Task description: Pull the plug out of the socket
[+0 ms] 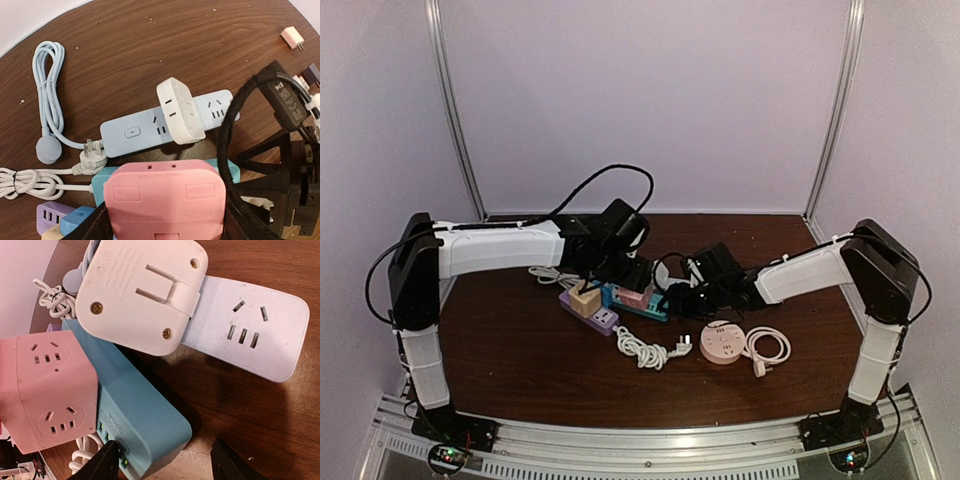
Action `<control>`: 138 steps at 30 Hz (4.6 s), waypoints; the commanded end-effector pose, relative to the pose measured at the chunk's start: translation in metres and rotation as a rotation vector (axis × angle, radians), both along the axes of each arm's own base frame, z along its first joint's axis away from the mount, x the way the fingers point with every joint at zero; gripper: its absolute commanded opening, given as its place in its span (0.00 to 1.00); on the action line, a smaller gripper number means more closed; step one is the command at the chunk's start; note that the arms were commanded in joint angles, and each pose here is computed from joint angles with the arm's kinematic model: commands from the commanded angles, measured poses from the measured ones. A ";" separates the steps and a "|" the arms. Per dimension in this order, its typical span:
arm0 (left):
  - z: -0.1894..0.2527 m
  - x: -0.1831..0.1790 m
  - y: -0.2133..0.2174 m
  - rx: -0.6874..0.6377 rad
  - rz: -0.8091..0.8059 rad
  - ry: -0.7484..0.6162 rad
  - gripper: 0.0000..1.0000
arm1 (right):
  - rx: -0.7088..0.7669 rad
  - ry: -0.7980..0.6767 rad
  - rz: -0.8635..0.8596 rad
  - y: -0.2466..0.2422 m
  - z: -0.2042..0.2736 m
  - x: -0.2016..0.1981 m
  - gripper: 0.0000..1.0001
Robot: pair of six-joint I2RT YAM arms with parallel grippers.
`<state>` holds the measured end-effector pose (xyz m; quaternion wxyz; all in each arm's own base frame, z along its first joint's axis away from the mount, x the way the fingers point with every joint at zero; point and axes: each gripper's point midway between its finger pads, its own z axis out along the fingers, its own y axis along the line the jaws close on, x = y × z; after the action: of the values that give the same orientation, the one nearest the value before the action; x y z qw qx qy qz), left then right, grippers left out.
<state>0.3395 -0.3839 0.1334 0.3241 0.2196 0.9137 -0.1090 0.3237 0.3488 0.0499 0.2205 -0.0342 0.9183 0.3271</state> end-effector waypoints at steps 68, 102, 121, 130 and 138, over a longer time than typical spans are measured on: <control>-0.100 -0.037 0.322 -0.136 0.759 0.459 0.31 | -0.216 -0.245 -0.041 -0.034 0.081 0.022 0.76; -0.073 -0.002 0.329 -0.125 0.732 0.231 0.97 | -0.467 -0.219 -0.105 0.009 0.049 0.109 0.82; 0.033 0.006 0.240 -0.195 0.480 0.032 0.97 | -0.501 -0.186 -0.139 -0.014 0.046 0.092 0.34; 0.040 0.008 0.205 -0.217 0.408 0.037 0.97 | -0.486 -0.154 -0.141 -0.017 0.039 0.085 0.33; 0.041 0.011 0.177 -0.229 0.355 0.042 0.97 | -0.475 -0.123 -0.138 -0.019 0.032 0.079 0.33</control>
<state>0.3417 -0.1896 0.1591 0.3233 0.0092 0.9363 -0.1370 0.4172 0.3488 0.1008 0.3190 -0.0454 0.9401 0.1117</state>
